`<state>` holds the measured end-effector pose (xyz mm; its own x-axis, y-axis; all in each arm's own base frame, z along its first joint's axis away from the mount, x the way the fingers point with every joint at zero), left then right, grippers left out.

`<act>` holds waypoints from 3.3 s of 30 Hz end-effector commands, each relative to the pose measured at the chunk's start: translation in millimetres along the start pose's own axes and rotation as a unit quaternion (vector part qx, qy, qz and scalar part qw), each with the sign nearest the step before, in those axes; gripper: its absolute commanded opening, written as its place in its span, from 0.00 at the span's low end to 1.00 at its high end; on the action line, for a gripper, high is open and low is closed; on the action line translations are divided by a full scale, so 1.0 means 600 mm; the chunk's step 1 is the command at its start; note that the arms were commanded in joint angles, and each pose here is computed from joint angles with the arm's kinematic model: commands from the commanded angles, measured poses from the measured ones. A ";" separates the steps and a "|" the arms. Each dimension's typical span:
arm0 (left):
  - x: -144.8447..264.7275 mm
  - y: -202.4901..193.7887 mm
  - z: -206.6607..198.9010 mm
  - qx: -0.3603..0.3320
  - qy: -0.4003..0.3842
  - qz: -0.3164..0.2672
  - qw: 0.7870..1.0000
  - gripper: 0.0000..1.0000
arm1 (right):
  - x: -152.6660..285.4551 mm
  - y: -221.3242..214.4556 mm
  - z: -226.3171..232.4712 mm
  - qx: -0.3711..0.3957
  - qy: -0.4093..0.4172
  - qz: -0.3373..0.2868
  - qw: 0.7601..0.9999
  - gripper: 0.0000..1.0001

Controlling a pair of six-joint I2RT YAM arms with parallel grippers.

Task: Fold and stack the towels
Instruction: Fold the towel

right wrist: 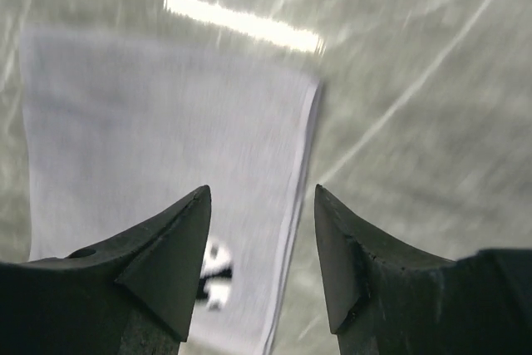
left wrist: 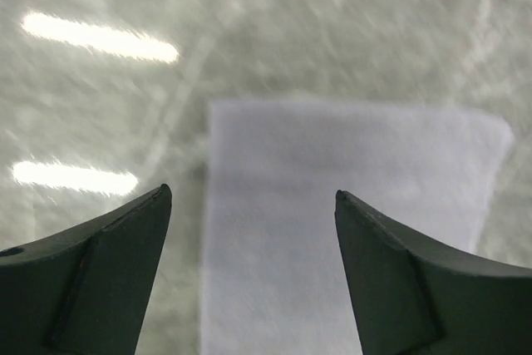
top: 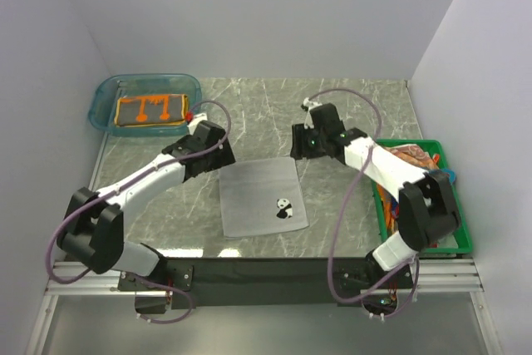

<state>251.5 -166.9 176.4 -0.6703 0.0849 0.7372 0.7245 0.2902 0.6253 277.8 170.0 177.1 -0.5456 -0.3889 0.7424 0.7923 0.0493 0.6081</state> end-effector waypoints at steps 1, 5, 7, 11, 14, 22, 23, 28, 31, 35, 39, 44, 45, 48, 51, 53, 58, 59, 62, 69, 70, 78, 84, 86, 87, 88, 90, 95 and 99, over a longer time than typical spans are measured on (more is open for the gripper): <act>-0.040 0.026 0.011 -0.019 -0.027 -0.005 0.999 0.83 | -0.044 0.039 -0.010 0.048 0.030 0.011 0.998 0.60; -0.074 0.025 0.009 -0.024 -0.024 0.010 0.999 0.83 | -0.086 0.050 -0.029 0.091 0.043 0.039 0.994 0.61; -0.082 0.019 0.007 -0.022 -0.030 0.014 0.999 0.83 | -0.105 0.048 -0.034 0.095 0.044 0.052 0.993 0.61; -0.088 0.006 0.021 -0.023 -0.010 0.020 0.999 0.83 | -0.124 0.047 -0.047 0.140 0.035 0.065 0.987 0.61; -0.090 -0.001 0.026 -0.021 -0.003 0.027 0.999 0.83 | -0.134 0.055 -0.051 0.156 0.030 0.059 0.986 0.61; -0.083 -0.011 0.035 -0.015 0.007 0.031 0.999 0.83 | -0.158 0.058 -0.054 0.195 0.048 0.102 0.974 0.59; -0.082 -0.009 0.035 -0.014 0.008 0.031 0.999 0.83 | -0.160 0.058 -0.054 0.195 0.049 0.108 0.974 0.59; -0.074 -0.008 0.035 -0.012 0.007 0.033 0.999 0.83 | -0.173 0.043 -0.054 0.208 0.050 0.150 0.965 0.56; -0.072 -0.010 0.037 -0.013 0.009 0.036 0.999 0.83 | -0.178 0.034 -0.052 0.218 0.042 0.167 0.961 0.56; -0.068 -0.010 0.037 -0.012 0.008 0.041 0.999 0.82 | -0.186 0.025 -0.054 0.220 0.041 0.178 0.958 0.53; -0.060 -0.002 0.036 -0.017 0.015 0.035 0.999 0.82 | -0.197 0.008 -0.056 0.230 0.031 0.203 0.951 0.49; -0.059 0.011 0.030 -0.026 0.017 0.035 0.999 0.82 | -0.211 -0.007 -0.057 0.240 0.022 0.226 0.944 0.33; -0.061 0.012 0.028 -0.027 0.012 0.036 0.999 0.83 | -0.212 -0.008 -0.058 0.240 0.022 0.227 0.943 0.30; -0.068 0.010 0.025 -0.033 -0.008 0.041 0.999 0.87 | -0.215 -0.016 -0.060 0.243 0.020 0.234 0.941 0.15; -0.085 0.013 0.023 -0.042 -0.019 0.042 0.998 0.88 | -0.218 -0.021 -0.063 0.245 0.015 0.241 0.939 0.00; -0.094 0.021 0.018 -0.056 -0.025 0.045 0.997 0.86 | -0.219 -0.022 -0.061 0.249 0.016 0.241 0.938 0.00; -0.129 0.030 0.012 -0.117 -0.019 0.070 0.991 0.77 | -0.220 -0.022 -0.061 0.253 0.011 0.239 0.937 0.00; -0.133 0.028 0.016 -0.127 -0.015 0.084 0.988 0.76 | -0.220 -0.022 -0.060 0.254 0.010 0.238 0.937 0.00; -0.154 0.026 0.027 -0.159 -0.012 0.112 0.981 0.69 | -0.219 -0.021 -0.060 0.255 0.007 0.235 0.938 0.00; -0.160 0.044 0.046 -0.210 -0.052 0.154 0.964 0.55 | -0.220 -0.024 -0.058 0.259 0.003 0.237 0.936 0.00; -0.159 0.049 0.047 -0.220 -0.053 0.156 0.962 0.56 | -0.220 -0.024 -0.058 0.259 0.002 0.237 0.936 0.00; -0.172 0.047 0.042 -0.230 -0.078 0.177 0.954 0.55 | -0.221 -0.023 -0.058 0.261 -0.006 0.234 0.937 0.00; -0.178 0.031 0.054 -0.232 -0.061 0.181 0.954 0.50 | -0.221 -0.024 -0.058 0.260 -0.010 0.233 0.937 0.00; -0.187 0.029 0.058 -0.232 -0.050 0.187 0.953 0.49 | -0.221 -0.024 -0.057 0.261 -0.011 0.233 0.937 0.00; -0.189 0.026 0.057 -0.233 -0.046 0.191 0.952 0.49 | -0.221 -0.024 -0.057 0.261 -0.011 0.232 0.937 0.00; -0.191 0.023 0.058 -0.235 -0.041 0.194 0.951 0.48 | -0.222 -0.026 -0.057 0.262 -0.011 0.234 0.936 0.00; -0.197 0.011 0.064 -0.241 -0.024 0.207 0.948 0.46 | -0.221 -0.024 -0.057 0.262 -0.011 0.232 0.937 0.00; -0.204 -0.012 0.074 -0.240 -0.014 0.234 0.942 0.42 | -0.221 -0.024 -0.059 0.261 -0.013 0.231 0.937 0.00; -0.211 -0.033 0.071 -0.251 -0.004 0.255 0.934 0.44 | -0.221 -0.024 -0.058 0.262 -0.014 0.231 0.937 0.00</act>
<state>335.7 -142.8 99.9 -0.3641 0.1614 0.9173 0.8902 -0.2293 0.3937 361.7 197.9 96.8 -0.2786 -0.2881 0.9162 0.6780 0.6166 0.4001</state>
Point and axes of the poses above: each gripper's point midway between its finger pads, its own x axis back along the fingers, its own z axis along the line the jaws close on, y = z × x, the point moved 9 cm from there along x, back along the fingers, and after that the axes turned 2 degrees about -x, right-handed, at the moved point
